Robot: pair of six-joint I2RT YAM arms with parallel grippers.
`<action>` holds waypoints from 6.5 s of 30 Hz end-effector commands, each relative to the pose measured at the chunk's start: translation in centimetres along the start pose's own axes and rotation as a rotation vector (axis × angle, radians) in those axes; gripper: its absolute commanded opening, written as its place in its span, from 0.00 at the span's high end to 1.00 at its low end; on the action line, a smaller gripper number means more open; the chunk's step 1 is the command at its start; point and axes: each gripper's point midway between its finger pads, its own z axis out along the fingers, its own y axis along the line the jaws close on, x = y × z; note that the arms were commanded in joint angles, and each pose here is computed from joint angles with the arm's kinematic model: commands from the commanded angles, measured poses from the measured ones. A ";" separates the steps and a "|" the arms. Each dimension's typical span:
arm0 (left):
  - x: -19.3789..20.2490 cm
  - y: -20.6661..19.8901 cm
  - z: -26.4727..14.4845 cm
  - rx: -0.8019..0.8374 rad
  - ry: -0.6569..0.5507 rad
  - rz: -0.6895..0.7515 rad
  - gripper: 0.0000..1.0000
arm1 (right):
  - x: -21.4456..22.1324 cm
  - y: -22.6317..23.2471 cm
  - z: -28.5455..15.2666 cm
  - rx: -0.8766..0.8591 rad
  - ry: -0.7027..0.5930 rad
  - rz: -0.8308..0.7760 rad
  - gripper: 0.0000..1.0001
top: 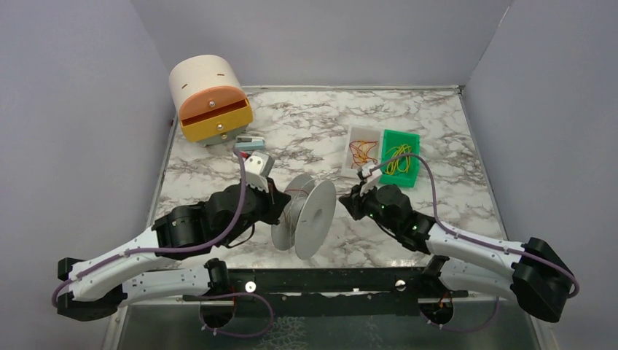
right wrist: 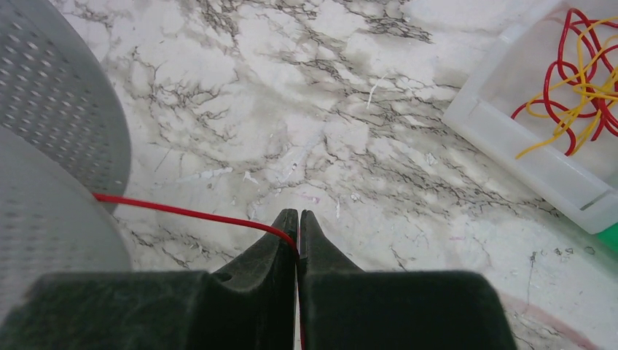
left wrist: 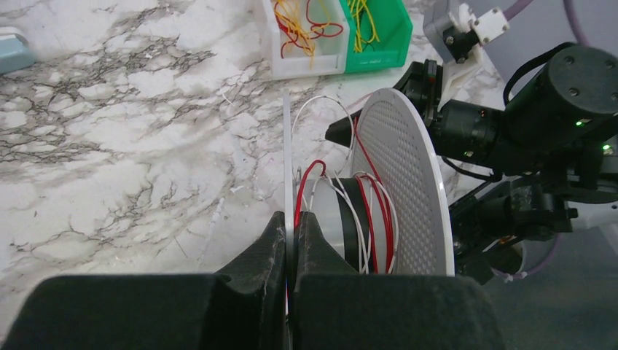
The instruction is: Wrap the cables
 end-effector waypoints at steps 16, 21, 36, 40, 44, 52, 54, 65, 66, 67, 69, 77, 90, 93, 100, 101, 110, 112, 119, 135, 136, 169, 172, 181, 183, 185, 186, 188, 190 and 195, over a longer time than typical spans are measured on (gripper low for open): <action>-10.7 -1.4 -3.0 0.048 -0.377 -0.293 1.00 | 2.8 6.5 -3.1 -0.430 0.146 -0.013 0.97; -12.7 -2.1 -2.7 0.050 -0.452 -0.317 1.00 | 2.7 7.6 -3.4 -0.473 0.210 0.016 0.98; -15.5 -1.8 -0.3 -0.093 -0.594 -0.289 1.00 | -1.0 11.3 -8.9 -0.600 0.138 0.086 0.96; -15.6 -2.1 0.6 -0.114 -0.605 -0.267 1.00 | -1.5 12.0 -9.8 -0.629 0.146 0.123 0.94; -15.3 -2.1 1.8 -0.161 -0.600 -0.227 1.00 | -2.1 12.5 -10.0 -0.635 0.162 0.148 0.92; -14.2 -2.0 3.7 -0.210 -0.572 -0.172 1.00 | -3.1 12.5 -9.8 -0.596 0.164 0.205 0.82; -14.1 -1.8 3.8 -0.216 -0.572 -0.168 1.00 | -3.2 12.3 -9.8 -0.586 0.161 0.219 0.81; -12.7 -1.5 5.5 -0.246 -0.540 -0.139 1.00 | -5.2 13.0 -10.8 -0.616 0.127 0.238 0.78; -12.5 -1.4 5.6 -0.250 -0.538 -0.138 1.00 | -5.3 13.1 -10.9 -0.621 0.125 0.241 0.78; -12.4 -1.4 5.7 -0.252 -0.535 -0.136 1.00 | -5.5 13.2 -11.0 -0.630 0.119 0.244 0.78; -12.2 -1.3 5.8 -0.256 -0.534 -0.134 1.00 | -5.9 13.5 -11.3 -0.645 0.114 0.252 0.78; -11.3 -0.8 6.7 -0.284 -0.516 -0.113 1.00 | -7.0 14.0 -12.1 -0.672 0.102 0.266 0.75; -9.7 0.0 7.9 -0.320 -0.489 -0.091 1.00 | -9.3 14.9 -13.1 -0.718 0.064 0.277 0.77; -9.2 0.2 8.1 -0.326 -0.480 -0.085 1.00 | -10.3 15.1 -13.2 -0.725 0.048 0.266 0.78; -7.6 0.5 8.6 -0.323 -0.449 -0.072 1.00 | -12.0 15.2 -12.7 -0.702 0.011 0.258 0.82; -7.3 0.6 8.7 -0.322 -0.444 -0.072 1.00 | -12.3 15.1 -12.7 -0.697 0.003 0.259 0.83; -4.7 1.5 8.9 -0.306 -0.394 -0.058 1.00 | -15.8 14.4 -12.2 -0.620 -0.095 0.249 0.84; -4.1 1.6 8.9 -0.293 -0.383 -0.046 1.00 | -16.4 14.1 -11.9 -0.590 -0.104 0.231 0.84; -2.2 1.8 8.6 -0.244 -0.321 -0.002 1.00 | -16.1 12.5 -9.7 -0.459 -0.074 0.176 0.93; 3.8 0.3 9.1 -0.072 -0.097 0.087 1.00 | -15.7 6.0 -6.0 -0.105 -0.094 -0.095 0.99; 4.2 0.1 9.1 -0.054 -0.085 0.096 1.00 | -15.4 5.4 -5.8 -0.078 -0.085 -0.126 0.99; 9.0 -1.2 8.5 0.172 -0.020 0.167 1.00 | 0.2 -5.1 -1.4 0.315 -0.002 -0.228 0.91; 8.9 -1.5 8.2 0.190 -0.026 0.161 1.00 | 0.9 -5.7 -1.3 0.344 0.000 -0.210 0.88; 5.5 -1.7 6.0 0.211 -0.125 0.128 1.00 | 1.3 -5.4 -0.1 0.333 0.015 -0.197 0.89; 4.7 -1.7 5.4 0.211 -0.135 0.129 1.00 | 1.4 -5.1 0.1 0.315 0.016 -0.189 0.90; 3.9 -1.8 4.8 0.214 -0.147 0.124 1.00 | 1.5 -4.5 0.3 0.278 0.021 -0.182 0.98; 3.5 -1.8 4.5 0.215 -0.154 0.121 1.00 | 1.5 -4.2 0.3 0.260 0.022 -0.176 0.99; 2.5 -2.0 3.8 0.221 -0.168 0.112 1.00 | 1.5 -3.5 0.3 0.220 0.017 -0.163 0.99; 1.5 -2.0 3.1 0.221 -0.184 0.102 1.00 | 1.6 -2.9 0.2 0.184 0.014 -0.149 0.99; -2.0 -2.8 0.8 0.254 -0.258 0.043 1.00 | 1.5 -1.0 -0.2 0.078 0.035 -0.136 0.99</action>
